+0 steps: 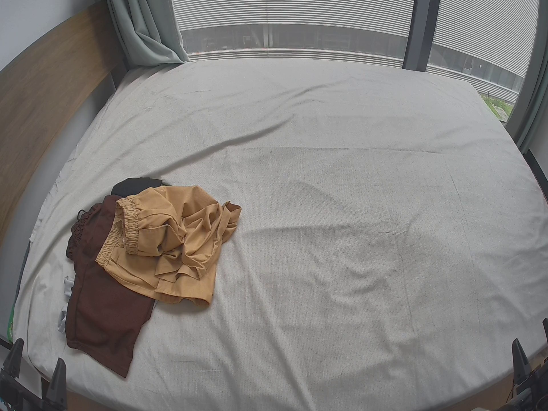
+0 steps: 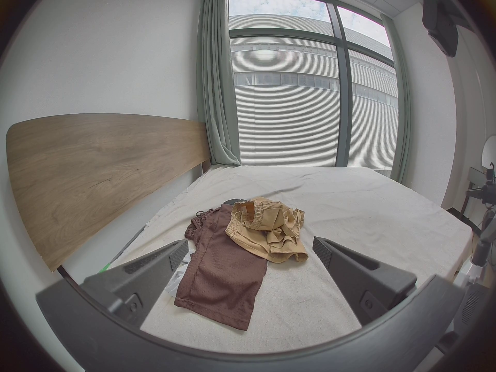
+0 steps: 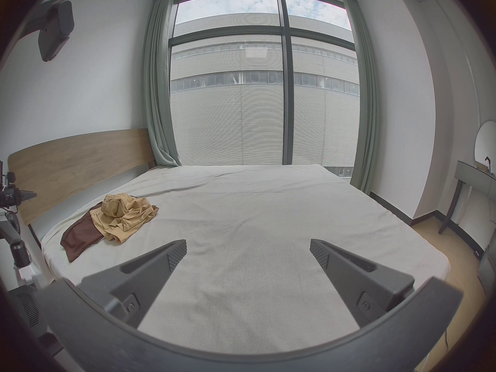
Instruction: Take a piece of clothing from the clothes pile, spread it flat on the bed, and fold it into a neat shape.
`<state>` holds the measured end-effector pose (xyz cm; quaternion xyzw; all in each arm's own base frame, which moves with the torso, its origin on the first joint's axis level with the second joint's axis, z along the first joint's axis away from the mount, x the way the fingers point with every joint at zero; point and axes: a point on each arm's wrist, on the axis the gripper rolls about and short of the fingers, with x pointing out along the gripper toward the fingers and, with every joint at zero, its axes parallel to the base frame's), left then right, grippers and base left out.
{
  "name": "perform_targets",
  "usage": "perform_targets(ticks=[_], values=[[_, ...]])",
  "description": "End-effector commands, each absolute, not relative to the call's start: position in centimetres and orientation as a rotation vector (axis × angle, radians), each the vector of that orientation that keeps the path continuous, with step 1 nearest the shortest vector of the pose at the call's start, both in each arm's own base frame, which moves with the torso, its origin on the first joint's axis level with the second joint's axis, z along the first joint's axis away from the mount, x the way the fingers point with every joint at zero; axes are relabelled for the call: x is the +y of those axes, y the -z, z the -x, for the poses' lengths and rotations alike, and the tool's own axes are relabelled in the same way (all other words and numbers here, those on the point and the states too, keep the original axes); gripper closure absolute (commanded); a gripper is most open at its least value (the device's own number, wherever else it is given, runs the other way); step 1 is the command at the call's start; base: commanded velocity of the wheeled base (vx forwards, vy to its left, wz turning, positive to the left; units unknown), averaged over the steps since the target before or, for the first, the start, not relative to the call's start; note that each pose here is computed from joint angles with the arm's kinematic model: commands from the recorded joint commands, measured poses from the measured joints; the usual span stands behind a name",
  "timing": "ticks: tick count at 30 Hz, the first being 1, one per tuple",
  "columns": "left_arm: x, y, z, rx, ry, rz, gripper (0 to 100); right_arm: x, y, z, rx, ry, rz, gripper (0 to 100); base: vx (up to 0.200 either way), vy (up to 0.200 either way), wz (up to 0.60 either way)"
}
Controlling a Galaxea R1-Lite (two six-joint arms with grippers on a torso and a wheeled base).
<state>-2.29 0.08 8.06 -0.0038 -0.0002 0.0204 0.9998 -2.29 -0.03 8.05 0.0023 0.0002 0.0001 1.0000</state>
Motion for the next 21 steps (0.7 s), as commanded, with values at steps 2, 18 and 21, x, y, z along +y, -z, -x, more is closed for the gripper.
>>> perform_targets(ticks=[2, 18, 21], values=[[0.1, -7.5, 2.3, 0.000, -0.035, 0.002, 0, 0.0, -7.5, 2.3, 0.003, 0.000, -0.005, 0, 0.000, 0.000, 0.00], [0.2, -14.8, 2.3, -0.084, 0.047, 0.088, 0, 0.0, -7.5, 2.3, 0.003, 0.000, -0.005, 0, 0.000, 0.000, 0.00], [0.2, -15.3, 1.8, -0.059, 0.049, 0.112, 0, 0.0, -7.5, 2.3, 0.003, 0.000, -0.005, 0, 0.000, 0.000, 0.00]])
